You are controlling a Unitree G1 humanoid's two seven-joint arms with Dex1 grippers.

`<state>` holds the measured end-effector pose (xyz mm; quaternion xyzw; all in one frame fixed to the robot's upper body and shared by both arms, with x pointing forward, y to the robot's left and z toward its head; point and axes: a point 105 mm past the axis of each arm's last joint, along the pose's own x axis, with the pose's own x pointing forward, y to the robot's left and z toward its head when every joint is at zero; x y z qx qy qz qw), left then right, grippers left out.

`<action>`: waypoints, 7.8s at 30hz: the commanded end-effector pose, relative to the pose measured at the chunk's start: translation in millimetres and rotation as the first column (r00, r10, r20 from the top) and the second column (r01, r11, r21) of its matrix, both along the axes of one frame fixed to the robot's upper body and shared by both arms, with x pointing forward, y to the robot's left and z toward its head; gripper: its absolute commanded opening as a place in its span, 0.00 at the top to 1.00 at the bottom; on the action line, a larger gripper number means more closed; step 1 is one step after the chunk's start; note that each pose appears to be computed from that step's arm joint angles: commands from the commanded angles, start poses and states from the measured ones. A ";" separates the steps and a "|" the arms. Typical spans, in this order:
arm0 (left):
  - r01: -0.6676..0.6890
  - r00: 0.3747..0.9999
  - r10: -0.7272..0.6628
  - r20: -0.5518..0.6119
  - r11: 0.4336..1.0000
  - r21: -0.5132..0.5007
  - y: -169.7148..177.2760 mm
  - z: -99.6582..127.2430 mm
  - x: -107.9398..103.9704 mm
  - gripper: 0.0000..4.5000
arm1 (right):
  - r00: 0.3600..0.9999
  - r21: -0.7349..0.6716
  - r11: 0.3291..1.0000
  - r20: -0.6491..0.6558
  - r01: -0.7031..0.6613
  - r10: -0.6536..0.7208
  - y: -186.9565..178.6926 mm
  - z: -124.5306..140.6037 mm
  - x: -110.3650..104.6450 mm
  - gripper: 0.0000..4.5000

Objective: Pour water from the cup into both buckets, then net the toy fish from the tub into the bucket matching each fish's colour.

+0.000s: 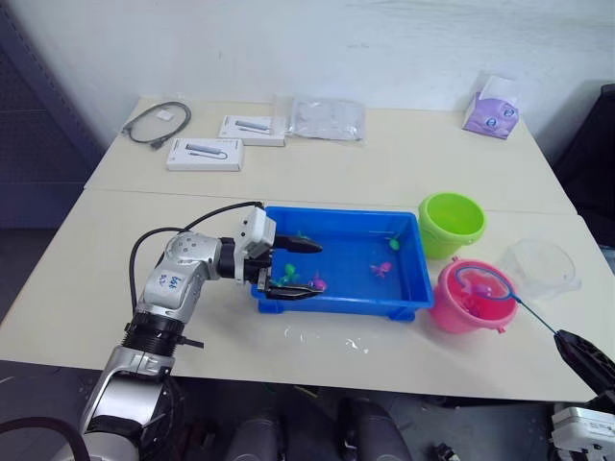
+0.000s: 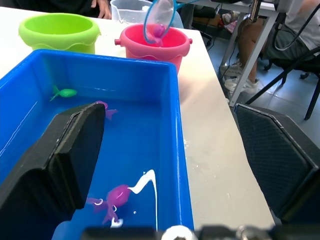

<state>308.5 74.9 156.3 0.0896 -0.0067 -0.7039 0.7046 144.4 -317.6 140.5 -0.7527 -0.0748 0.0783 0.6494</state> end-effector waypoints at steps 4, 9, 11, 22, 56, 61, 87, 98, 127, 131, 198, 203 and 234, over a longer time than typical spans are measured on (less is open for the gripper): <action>0.020 0.999 -0.019 0.031 1.000 -0.008 -4.8 3.6 -2.8 0.01 | 0.999 -0.012 1.000 0.048 -0.014 0.014 -0.5 12.4 -0.8 1.00; 0.019 0.999 -0.019 0.035 1.000 -0.005 -4.6 2.9 -2.1 0.01 | 0.999 0.011 1.000 0.033 0.005 -0.006 -0.3 7.0 -4.1 1.00; 0.010 0.999 -0.010 0.035 1.000 -0.007 -3.1 2.8 -0.9 0.01 | 0.999 0.013 0.999 0.043 0.031 -0.032 -5.9 8.3 -5.1 1.00; 0.002 0.999 -0.002 0.042 1.000 -0.005 -0.8 2.0 1.3 0.01 | 0.994 0.186 0.982 0.103 -0.044 0.025 6.1 26.0 2.7 1.00; -0.142 0.987 0.141 0.074 0.990 0.008 29.7 6.2 5.4 0.01 | 0.910 0.312 0.936 -0.414 0.161 -0.018 115.5 46.2 136.6 1.00; -0.144 0.987 0.143 0.071 0.990 0.004 29.1 6.4 6.3 0.01 | 0.891 0.204 0.966 -0.452 0.157 -0.049 107.9 47.2 134.8 1.00; -0.149 0.985 0.149 0.082 0.989 0.000 28.8 9.0 10.3 0.01 | 0.686 0.367 0.889 -0.722 0.274 0.087 120.1 23.2 114.6 1.00; -0.187 0.979 0.187 0.081 0.982 -0.004 40.3 14.6 12.2 0.01 | 0.609 0.708 0.485 -0.698 0.512 0.376 130.9 17.4 105.9 1.00; 0.104 0.994 -0.105 -0.001 0.988 -0.112 -19.2 35.2 0.2 0.01 | 0.943 0.916 0.226 -0.329 0.331 -0.047 27.3 22.1 -33.4 1.00; 0.121 0.993 -0.122 -0.003 0.986 -0.115 -24.3 33.4 -1.3 0.01 | 0.937 0.870 0.349 -0.323 0.349 -0.131 17.1 10.4 -34.7 1.00; -0.466 0.884 0.460 0.085 0.883 0.065 111.5 -2.6 -6.1 0.01 | 0.635 0.696 0.667 -0.648 0.267 0.421 193.9 -16.3 166.9 1.00; -0.504 0.863 0.497 0.091 0.858 0.095 119.9 -4.8 -4.5 0.01 | 0.606 0.739 0.613 -0.631 0.280 0.483 207.5 -10.3 177.7 1.00; -0.203 0.977 0.203 0.062 0.979 -0.007 43.1 16.1 -5.2 0.01 | 0.744 0.918 0.272 -0.393 0.288 0.541 124.5 57.7 89.9 1.00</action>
